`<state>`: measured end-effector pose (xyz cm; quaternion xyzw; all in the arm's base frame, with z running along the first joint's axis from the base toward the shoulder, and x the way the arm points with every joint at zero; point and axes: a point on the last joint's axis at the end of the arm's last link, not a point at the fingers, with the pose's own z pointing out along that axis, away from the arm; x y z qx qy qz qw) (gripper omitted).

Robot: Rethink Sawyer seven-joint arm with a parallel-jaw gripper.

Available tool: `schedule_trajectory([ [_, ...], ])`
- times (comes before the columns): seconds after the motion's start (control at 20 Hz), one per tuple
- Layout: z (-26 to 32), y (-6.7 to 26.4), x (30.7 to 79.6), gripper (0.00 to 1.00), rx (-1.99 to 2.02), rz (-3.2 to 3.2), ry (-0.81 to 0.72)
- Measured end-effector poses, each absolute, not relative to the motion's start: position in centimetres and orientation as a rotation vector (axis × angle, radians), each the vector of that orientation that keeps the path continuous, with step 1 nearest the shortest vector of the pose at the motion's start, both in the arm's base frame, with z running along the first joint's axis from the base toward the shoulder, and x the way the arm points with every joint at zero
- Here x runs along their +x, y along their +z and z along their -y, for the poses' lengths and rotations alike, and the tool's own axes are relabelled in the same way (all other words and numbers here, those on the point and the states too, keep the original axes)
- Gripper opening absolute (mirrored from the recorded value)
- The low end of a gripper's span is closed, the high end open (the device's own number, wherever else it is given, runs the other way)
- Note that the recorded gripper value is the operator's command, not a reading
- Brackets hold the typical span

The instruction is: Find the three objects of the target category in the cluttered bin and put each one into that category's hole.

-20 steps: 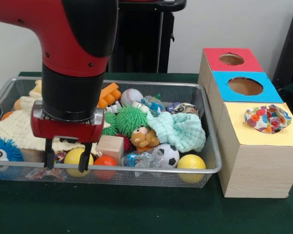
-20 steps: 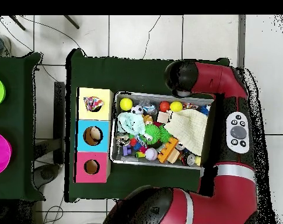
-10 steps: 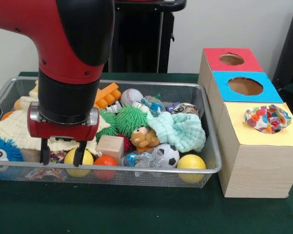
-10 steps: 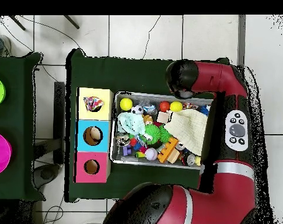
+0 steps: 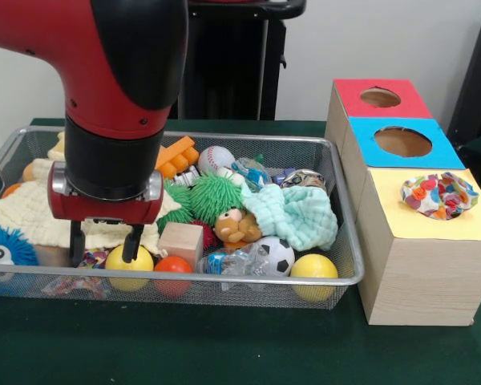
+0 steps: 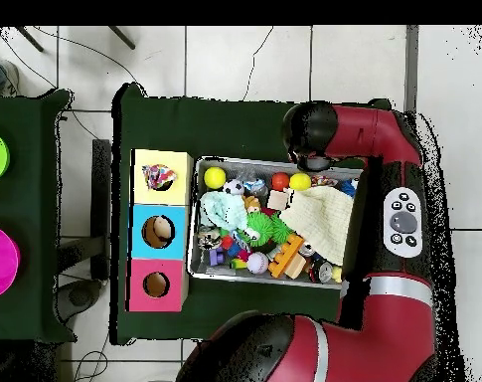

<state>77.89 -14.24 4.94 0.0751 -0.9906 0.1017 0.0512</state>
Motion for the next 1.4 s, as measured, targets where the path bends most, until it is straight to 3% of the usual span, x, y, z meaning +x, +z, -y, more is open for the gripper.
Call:
schedule_trajectory([
  [1.4, 15.5, 0.9, 76.4, 1.0, 0.298, 2.932, 0.403],
])
